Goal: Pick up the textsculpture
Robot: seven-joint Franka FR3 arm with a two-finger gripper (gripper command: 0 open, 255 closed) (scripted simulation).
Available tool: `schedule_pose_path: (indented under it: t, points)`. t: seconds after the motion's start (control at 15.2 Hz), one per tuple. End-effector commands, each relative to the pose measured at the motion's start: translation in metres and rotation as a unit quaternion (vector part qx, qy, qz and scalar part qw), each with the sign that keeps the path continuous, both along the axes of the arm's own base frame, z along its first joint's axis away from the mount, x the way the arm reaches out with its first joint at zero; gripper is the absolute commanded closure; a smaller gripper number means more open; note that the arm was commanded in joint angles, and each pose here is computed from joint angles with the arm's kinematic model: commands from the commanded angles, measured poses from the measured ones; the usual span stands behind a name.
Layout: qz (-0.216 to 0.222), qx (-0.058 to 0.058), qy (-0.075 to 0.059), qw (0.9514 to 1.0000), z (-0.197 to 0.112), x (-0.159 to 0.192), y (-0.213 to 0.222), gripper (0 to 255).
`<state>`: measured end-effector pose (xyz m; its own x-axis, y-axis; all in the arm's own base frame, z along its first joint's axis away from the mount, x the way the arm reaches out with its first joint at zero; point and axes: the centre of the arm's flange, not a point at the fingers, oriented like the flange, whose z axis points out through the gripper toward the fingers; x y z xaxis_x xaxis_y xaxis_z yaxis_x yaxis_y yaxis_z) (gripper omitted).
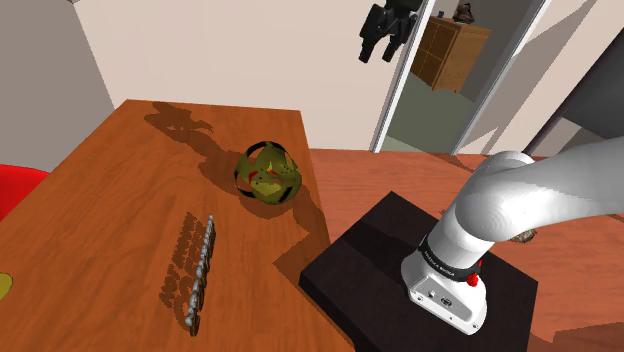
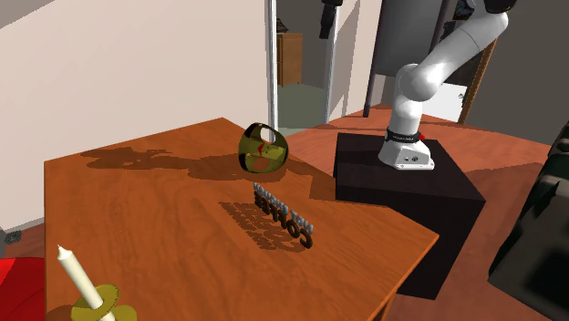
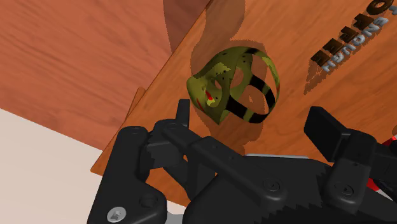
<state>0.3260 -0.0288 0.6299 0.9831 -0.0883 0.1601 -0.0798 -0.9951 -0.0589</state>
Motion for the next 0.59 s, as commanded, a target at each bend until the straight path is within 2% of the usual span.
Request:
schedule_pose_path:
  t: [0.0, 0.53]
  points:
    - [0.0, 0.0, 0.0, 1.0, 0.0, 0.0, 0.0, 0]
    - [-0.048, 0.003, 0.012, 0.9988, -0.073, 0.001, 0.077, 0]
